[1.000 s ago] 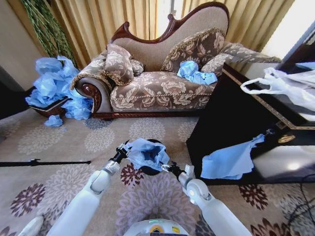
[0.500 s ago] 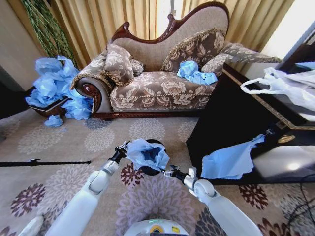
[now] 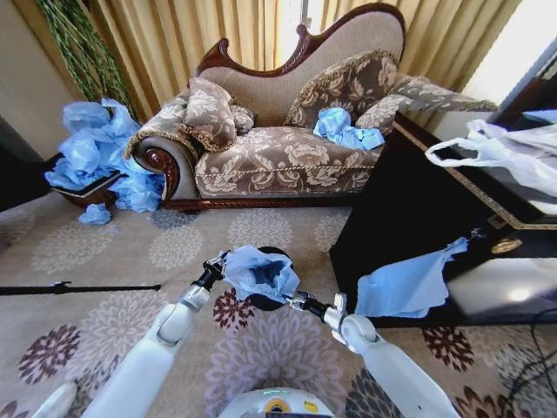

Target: Place a garbage bag over the trash bin.

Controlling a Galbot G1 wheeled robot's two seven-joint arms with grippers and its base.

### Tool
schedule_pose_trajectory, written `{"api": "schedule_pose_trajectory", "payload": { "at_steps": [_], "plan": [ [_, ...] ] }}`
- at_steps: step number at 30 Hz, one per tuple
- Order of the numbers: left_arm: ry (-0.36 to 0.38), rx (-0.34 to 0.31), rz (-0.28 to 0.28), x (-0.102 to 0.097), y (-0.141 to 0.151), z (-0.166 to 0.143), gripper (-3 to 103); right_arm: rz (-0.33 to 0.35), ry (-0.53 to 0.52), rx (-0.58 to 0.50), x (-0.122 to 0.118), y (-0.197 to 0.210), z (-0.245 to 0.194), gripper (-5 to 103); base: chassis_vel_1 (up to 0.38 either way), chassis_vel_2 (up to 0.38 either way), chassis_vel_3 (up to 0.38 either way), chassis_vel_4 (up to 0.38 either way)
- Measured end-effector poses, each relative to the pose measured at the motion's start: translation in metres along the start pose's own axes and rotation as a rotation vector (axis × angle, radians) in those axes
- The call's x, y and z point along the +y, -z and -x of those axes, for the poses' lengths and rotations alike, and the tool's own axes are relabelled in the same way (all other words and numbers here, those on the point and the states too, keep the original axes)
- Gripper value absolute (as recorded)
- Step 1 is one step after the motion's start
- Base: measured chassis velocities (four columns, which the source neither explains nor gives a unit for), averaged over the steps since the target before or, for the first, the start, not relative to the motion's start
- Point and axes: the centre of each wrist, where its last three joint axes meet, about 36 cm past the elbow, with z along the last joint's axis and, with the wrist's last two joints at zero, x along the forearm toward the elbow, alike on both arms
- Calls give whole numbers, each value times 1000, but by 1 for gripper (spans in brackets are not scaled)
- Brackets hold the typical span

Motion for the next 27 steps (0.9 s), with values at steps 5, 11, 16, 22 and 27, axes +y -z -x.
{"api": "schedule_pose_trajectory", "payload": {
  "at_steps": [5, 11, 16, 22, 27],
  "plan": [
    [1, -1, -10, -2, 0, 0, 0, -20, 2, 9, -3, -2, 4, 81, 0, 0, 0, 0],
    [1, -1, -20, -5, 0, 1, 0, -20, 5, 2, -2, -1, 11, 61, 0, 0, 0, 0],
    [2, -2, -28, -7, 0, 2, 0, -20, -9, -18, 1, 3, 18, 38, 0, 0, 0, 0],
    [0, 1, -37, -10, -1, 0, 0, -20, -39, -25, 3, 1, 19, 17, 0, 0, 0, 0],
    [4, -2, -40, -10, 0, 0, 0, -38, -39, -17, 8, -3, 12, 3, 0, 0, 0, 0]
  ]
}}
